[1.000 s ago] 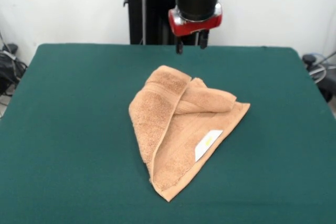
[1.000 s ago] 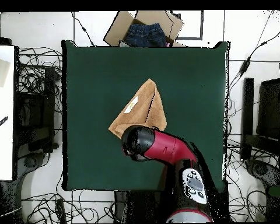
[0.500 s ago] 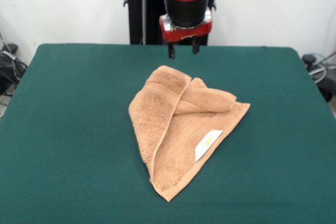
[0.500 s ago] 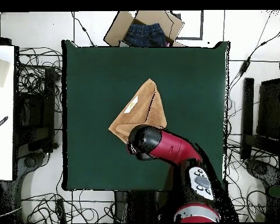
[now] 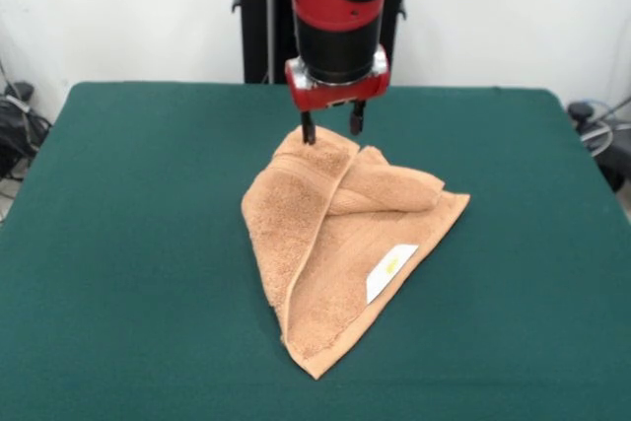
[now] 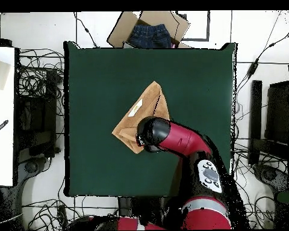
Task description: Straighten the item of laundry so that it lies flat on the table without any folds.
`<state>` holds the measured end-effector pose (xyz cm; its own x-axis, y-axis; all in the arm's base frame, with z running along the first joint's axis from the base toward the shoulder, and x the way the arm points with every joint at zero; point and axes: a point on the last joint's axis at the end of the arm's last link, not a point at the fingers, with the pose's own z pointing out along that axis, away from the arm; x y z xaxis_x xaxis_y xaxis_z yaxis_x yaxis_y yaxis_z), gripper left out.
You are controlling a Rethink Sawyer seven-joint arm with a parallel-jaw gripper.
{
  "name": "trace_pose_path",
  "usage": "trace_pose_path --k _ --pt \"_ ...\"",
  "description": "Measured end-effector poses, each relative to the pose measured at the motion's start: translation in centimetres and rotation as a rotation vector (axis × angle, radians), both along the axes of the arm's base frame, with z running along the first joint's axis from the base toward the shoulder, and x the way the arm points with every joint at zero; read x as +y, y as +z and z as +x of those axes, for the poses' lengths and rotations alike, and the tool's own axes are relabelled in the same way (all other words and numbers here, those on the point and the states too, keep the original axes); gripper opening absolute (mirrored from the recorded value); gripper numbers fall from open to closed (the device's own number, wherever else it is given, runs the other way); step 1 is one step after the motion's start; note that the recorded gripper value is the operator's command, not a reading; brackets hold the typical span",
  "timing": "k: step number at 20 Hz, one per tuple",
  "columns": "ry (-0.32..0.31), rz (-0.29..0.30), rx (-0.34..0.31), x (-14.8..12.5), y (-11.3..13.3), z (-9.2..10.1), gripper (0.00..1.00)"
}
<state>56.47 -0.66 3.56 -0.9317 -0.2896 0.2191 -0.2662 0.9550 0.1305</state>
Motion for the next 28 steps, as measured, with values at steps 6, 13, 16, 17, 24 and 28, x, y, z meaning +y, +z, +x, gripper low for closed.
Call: trace_pose_path --k 6,13,16,17,24,28 --pt "0.005 -0.004 -0.020 -0.4 0.4 2.0 1.00" --pt "0.005 -0.006 -0.028 -0.8 0.2 3.1 1.00" --pt "0.002 -0.003 -0.021 -0.9 0.0 2.8 1.00" --pt "-0.002 -0.001 -0.016 -1.0 -0.3 2.4 1.00" --pt "-0.015 0.000 -0.006 -1.3 -1.6 1.0 1.00" --pt "-0.016 0.007 0.017 -0.9 -1.9 -0.2 1.00"
